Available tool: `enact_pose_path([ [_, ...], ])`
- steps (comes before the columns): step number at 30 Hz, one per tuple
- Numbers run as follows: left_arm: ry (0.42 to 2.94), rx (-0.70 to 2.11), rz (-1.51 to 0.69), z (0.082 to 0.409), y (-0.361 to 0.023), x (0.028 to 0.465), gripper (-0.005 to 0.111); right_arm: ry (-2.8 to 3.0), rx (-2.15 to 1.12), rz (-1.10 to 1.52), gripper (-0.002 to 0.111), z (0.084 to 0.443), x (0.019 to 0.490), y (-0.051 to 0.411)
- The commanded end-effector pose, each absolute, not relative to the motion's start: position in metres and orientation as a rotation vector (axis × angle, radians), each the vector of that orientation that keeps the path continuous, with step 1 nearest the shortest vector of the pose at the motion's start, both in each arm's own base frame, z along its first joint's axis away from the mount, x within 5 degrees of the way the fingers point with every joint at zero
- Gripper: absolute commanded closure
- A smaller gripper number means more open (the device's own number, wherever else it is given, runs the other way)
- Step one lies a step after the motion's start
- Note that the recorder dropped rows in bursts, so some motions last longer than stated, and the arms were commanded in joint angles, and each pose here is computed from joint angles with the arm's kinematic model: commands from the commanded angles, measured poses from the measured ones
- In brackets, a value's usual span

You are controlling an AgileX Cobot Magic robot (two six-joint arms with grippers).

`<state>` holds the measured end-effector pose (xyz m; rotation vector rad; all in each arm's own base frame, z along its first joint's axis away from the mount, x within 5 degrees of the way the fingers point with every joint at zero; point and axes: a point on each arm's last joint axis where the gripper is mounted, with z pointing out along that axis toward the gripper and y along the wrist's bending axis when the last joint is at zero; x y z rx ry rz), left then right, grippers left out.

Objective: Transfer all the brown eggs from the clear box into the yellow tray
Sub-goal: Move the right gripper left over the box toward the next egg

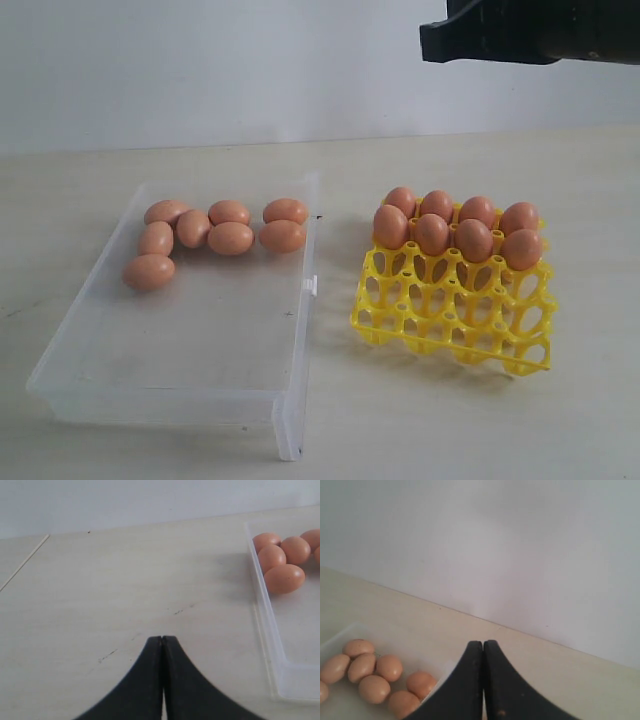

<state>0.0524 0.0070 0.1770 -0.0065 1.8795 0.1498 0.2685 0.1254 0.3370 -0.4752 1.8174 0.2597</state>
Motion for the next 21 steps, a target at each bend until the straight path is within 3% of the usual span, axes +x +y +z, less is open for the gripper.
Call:
enact_pose_path([
  [1,1.863,-0.007,0.138,0.179,0.006,0.052,0.107,1.850,-0.493,0.277,0.108,0.330,0.272,0.134],
  [7,1.863,-0.007,0.138,0.179,0.006,0.052,0.107,1.958,-0.879,0.149,0.108,0.324,0.291,0.158],
  [14,1.863,-0.007,0.138,0.179,0.006,0.052,0.107,1.966,-1.029,0.191,0.108,0.318,0.322,0.212],
  [21,1.863,-0.007,0.138,0.179,0.006,0.052,0.107,2.080,-1.229,0.222,0.108,0.289,0.344,0.271],
])
